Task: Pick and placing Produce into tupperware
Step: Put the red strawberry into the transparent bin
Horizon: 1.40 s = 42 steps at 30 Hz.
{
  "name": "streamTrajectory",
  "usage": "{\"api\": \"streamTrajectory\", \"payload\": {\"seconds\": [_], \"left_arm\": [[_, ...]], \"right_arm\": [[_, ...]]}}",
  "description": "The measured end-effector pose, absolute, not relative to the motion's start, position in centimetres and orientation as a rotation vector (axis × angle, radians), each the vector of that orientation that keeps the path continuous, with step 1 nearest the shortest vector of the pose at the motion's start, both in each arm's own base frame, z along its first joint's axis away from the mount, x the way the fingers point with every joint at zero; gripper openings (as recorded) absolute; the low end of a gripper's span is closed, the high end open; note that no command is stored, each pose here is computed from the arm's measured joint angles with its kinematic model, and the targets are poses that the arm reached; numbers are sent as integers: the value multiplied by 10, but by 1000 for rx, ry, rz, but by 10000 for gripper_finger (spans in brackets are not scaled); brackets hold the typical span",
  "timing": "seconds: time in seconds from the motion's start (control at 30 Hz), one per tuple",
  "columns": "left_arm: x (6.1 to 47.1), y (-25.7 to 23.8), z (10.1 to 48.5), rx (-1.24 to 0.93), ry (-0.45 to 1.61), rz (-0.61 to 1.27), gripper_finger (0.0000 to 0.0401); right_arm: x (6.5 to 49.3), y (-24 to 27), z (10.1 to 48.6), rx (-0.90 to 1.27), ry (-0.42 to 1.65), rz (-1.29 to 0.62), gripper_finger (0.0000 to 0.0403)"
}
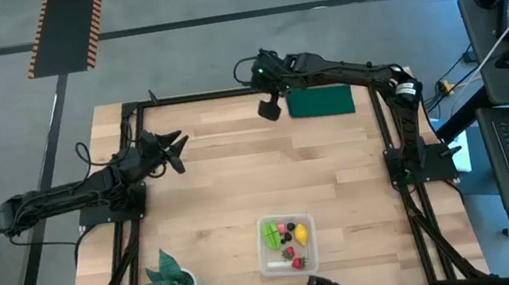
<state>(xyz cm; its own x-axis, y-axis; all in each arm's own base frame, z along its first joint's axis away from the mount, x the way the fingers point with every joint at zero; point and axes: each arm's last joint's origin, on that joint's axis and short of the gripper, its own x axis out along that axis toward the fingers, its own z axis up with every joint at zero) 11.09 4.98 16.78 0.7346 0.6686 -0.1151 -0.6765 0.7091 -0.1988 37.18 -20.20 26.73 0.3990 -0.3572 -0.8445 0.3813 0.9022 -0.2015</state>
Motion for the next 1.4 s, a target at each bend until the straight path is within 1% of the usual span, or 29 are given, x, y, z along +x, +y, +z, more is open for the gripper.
{"api": "streamTrajectory", "payload": {"seconds": [0.1, 0.23, 0.3, 0.47, 0.63, 0.8, 0.93, 1.4], "left_arm": [[111, 50, 168, -235, 36, 746, 140], [111, 50, 168, -235, 36, 746, 146], [111, 50, 168, -235, 36, 746, 149], [111, 50, 168, -235, 36, 745, 153], [111, 50, 168, -235, 36, 745, 148], [111, 50, 168, -236, 35, 742, 142], [111, 50, 168, -238, 35, 741, 140], [111, 50, 168, -239, 35, 741, 152]], "right_arm": [[373, -202, 262, 81, 1073, -459, 385], [375, -205, 244, 178, 1121, -472, 385], [376, -207, 233, 206, 1162, -478, 385], [382, -210, 214, 248, 1182, -498, 385], [383, -215, 198, 335, 1205, -551, 385], [384, -217, 190, 376, 1212, -578, 385], [385, -217, 185, 345, 1235, -551, 385], [375, -219, 178, 198, 1368, -315, 385]]}}
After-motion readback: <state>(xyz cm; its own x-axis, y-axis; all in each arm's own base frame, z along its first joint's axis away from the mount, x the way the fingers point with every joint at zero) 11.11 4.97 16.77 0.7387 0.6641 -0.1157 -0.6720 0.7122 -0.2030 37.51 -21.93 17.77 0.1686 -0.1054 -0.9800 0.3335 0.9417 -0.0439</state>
